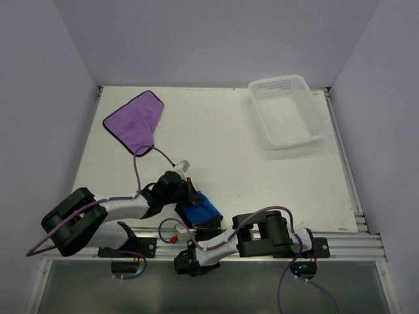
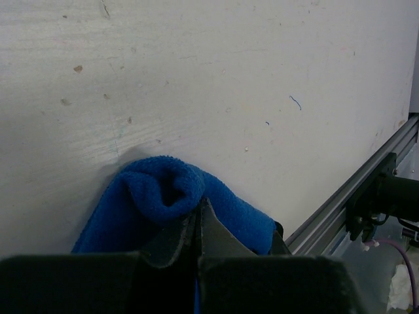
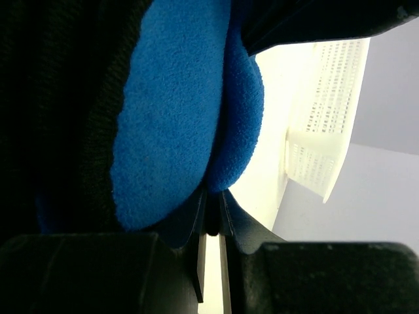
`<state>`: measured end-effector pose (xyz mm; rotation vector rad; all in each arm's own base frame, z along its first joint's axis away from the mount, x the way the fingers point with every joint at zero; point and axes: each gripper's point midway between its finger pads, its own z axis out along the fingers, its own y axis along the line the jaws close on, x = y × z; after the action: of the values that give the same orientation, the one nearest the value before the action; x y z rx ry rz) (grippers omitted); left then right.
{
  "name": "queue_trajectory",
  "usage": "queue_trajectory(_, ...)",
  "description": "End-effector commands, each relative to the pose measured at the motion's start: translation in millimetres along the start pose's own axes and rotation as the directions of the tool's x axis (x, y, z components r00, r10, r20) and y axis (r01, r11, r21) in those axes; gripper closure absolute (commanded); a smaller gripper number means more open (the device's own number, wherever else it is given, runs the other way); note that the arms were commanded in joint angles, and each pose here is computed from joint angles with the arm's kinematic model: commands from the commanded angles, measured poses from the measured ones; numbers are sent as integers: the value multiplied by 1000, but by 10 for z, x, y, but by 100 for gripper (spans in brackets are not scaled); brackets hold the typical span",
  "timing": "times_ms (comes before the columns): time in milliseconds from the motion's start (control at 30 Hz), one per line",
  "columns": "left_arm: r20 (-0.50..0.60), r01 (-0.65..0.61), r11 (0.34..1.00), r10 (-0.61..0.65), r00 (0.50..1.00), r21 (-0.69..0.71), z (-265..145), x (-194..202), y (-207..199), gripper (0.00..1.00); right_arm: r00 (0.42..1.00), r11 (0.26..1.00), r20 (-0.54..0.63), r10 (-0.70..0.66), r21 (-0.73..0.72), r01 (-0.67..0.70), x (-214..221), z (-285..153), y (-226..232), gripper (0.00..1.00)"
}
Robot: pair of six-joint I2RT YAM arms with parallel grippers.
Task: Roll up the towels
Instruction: Roll the towel
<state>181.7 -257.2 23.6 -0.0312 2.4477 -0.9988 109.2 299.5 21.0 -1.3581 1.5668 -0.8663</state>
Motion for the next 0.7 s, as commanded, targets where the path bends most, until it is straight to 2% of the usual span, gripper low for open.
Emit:
queue_trajectory(0, 26, -7, 999, 8, 1000, -46, 34, -15, 126, 100, 996, 995, 4, 90, -45, -90, -24, -72, 31, 86)
queue_trajectory(333, 32, -17, 997, 20, 999, -72, 23, -84, 163, 100, 987, 986, 27, 156, -56, -154, -26, -253, -177, 63)
queue_trajectory(400, 40, -17, 996, 21, 999, -86, 16, -114, 190, 100, 986, 984, 30, 166, -63, -164, -3, -291, -181, 52)
queue_trajectory(433, 43, -18, 996, 22, 999, -92, 15, -125, 205, 100, 986, 984, 29, 167, -65, -165, 6, -306, -204, 50)
queue_trajectory(667, 55, -15, 994, 21, 998, -111, 6, -177, 241, 100, 962, 962, 57, 268, -77, -263, 34, -478, -344, 48)
